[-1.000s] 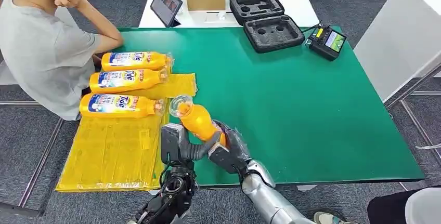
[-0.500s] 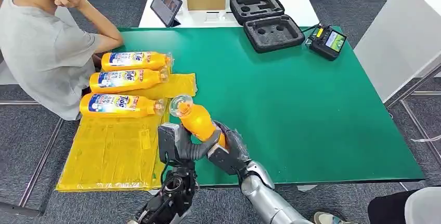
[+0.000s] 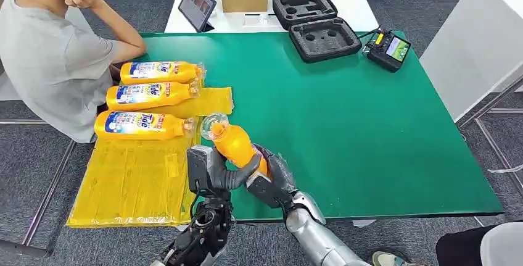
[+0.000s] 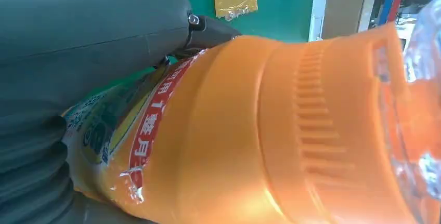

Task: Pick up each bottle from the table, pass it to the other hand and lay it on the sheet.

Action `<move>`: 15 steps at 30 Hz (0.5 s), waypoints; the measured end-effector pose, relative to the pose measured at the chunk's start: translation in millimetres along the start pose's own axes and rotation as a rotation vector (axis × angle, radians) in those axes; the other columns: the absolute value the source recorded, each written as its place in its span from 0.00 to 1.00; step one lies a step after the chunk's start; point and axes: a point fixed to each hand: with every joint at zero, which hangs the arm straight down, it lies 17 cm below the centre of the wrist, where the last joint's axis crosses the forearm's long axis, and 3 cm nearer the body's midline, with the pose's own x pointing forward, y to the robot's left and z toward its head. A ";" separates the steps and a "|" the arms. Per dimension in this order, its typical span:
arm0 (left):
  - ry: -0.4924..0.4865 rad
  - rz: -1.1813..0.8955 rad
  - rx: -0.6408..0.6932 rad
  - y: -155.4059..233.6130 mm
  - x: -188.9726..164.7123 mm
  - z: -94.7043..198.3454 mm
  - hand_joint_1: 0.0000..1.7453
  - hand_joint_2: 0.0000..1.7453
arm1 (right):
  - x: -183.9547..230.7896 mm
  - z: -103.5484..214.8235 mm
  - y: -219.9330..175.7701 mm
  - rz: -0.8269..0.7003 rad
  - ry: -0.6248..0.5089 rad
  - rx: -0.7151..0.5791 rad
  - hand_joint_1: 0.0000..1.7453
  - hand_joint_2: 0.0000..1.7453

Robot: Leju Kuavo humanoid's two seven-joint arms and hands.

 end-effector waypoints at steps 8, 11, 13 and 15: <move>0.140 0.167 -0.012 -7.0 -19.1 -2.6 1.00 1.00 | -0.6 1.0 -5.1 0.062 -0.011 -0.026 0.98 1.00; 0.163 0.202 -0.023 -10.3 -21.4 -3.2 1.00 1.00 | -1.9 2.1 -7.1 0.082 -0.010 -0.037 0.77 1.00; 0.163 0.202 -0.023 -10.3 -21.4 -3.2 1.00 1.00 | -1.9 2.1 -7.1 0.082 -0.010 -0.037 0.77 1.00; 0.164 0.204 -0.023 -10.3 -21.6 -3.1 1.00 1.00 | -2.0 2.2 -7.2 0.083 -0.010 -0.038 0.77 1.00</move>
